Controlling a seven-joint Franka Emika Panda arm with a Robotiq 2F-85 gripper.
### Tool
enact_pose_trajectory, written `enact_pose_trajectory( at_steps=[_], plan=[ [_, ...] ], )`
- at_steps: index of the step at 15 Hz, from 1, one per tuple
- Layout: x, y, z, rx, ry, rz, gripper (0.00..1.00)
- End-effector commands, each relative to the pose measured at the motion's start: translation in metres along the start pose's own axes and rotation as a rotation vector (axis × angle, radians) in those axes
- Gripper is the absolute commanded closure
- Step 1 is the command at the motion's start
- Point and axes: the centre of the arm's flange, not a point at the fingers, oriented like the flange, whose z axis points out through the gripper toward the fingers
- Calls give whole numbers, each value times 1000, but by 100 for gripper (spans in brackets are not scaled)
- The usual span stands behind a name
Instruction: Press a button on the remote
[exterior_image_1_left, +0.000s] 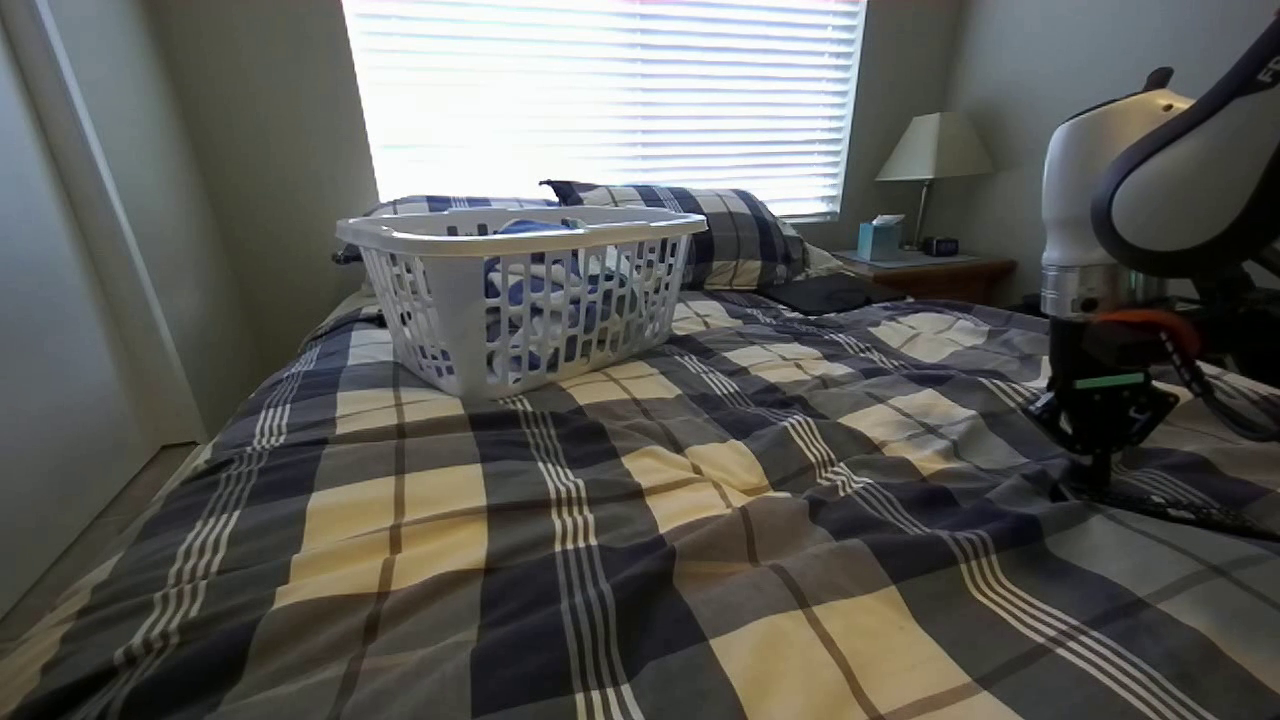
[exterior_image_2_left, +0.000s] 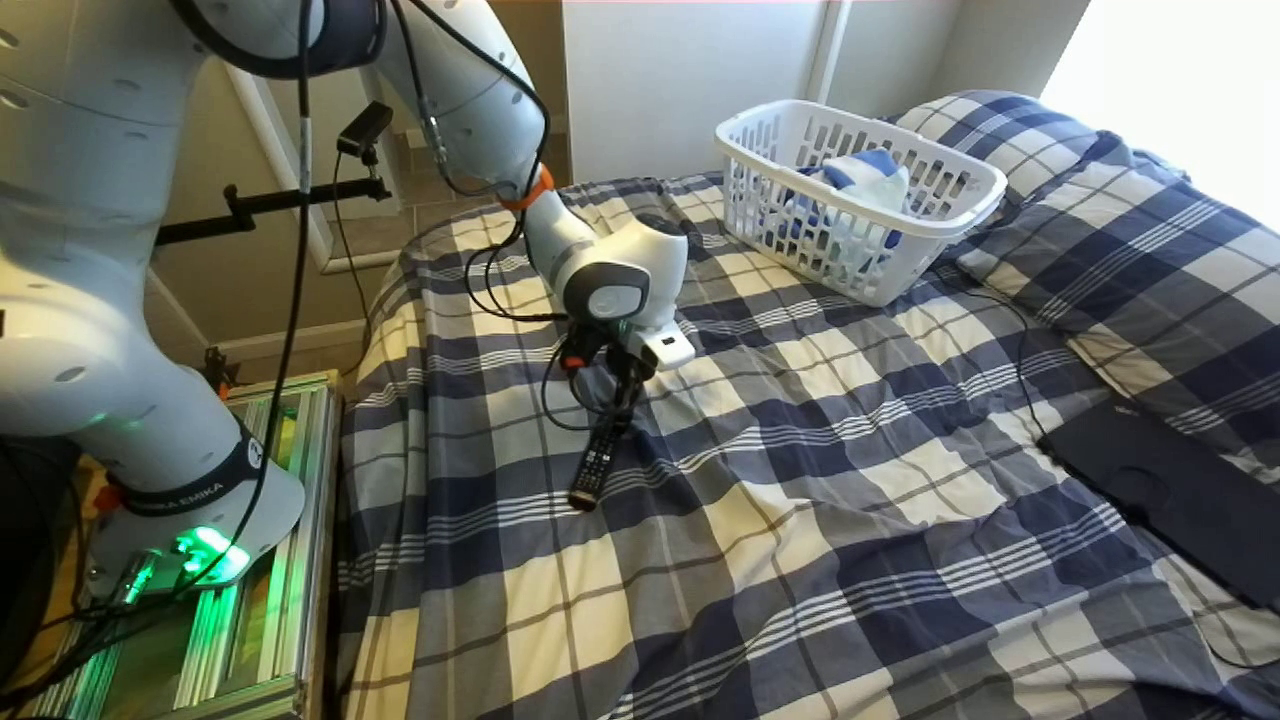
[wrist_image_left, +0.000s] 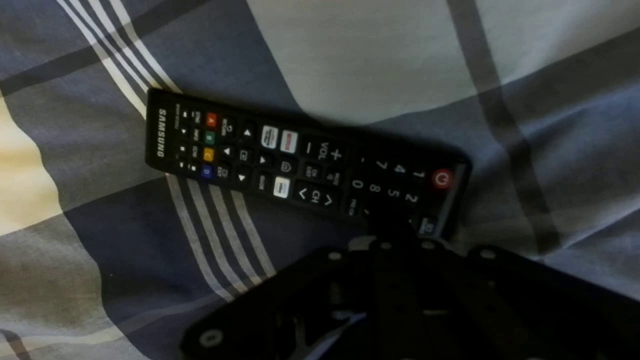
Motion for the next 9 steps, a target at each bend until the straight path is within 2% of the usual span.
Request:
enact_pose_trajectory(
  at_steps=[1, 9],
  plan=[
    [1, -6, 2, -14, 39, 18, 100],
    [-3, -11, 11, -46, 48, 25, 100]
  ],
)
